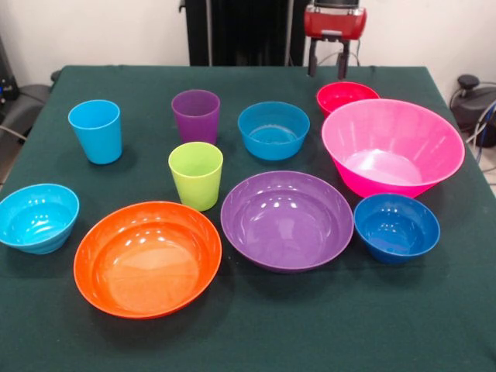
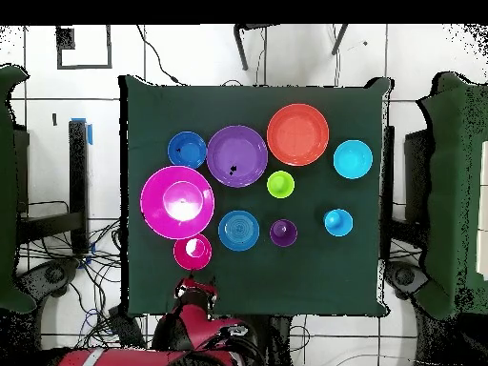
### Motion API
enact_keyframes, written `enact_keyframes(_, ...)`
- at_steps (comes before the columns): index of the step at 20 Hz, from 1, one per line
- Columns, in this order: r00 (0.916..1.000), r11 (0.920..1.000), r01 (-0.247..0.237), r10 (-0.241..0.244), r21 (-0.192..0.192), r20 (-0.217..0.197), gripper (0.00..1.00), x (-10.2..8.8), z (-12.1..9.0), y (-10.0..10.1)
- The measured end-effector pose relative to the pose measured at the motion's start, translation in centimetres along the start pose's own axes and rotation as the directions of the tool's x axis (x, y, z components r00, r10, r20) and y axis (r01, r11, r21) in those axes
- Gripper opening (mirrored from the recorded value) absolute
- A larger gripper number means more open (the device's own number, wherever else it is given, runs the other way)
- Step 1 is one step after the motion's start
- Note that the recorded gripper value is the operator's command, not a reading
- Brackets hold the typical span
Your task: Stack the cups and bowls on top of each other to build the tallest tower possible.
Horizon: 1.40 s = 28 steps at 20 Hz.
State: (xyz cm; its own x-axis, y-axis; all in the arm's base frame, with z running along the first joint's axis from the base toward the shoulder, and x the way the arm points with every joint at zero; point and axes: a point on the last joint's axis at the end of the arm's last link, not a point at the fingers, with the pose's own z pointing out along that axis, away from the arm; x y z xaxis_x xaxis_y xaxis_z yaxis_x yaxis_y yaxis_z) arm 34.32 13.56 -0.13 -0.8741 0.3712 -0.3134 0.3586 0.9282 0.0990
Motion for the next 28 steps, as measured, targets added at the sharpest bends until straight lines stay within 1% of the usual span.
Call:
enact_keyframes(6, 0.9997, 0.9997, -0.022, 0.022, 0.005, 0.002, 1.0, -1.3, -0.3, -0.1)
enact_keyframes(14, 0.9993, 0.9993, -0.033, 0.033, 0.015, -0.018, 1.0, -0.9, 0.0, -0.6)
enact_keyframes(17, 0.999, 0.9994, -0.029, 0.029, 0.021, -0.033, 1.0, -0.3, 0.3, -0.7)
enact_keyframes(18, 0.9986, 0.9994, -0.023, 0.024, 0.026, -0.048, 1.0, 0.4, 0.7, -0.8)
enact_keyframes(21, 0.9979, 0.9993, -0.016, 0.018, 0.033, -0.062, 1.0, 1.2, 1.1, -0.8)
enact_keyframes(22, 0.9973, 0.9993, -0.01, 0.012, 0.036, -0.073, 1.0, 2.0, 1.7, -0.9)
enact_keyframes(28, 0.9966, 0.9993, 0.0, 0.004, 0.039, -0.082, 1.0, 3.7, 3.0, -1.1)
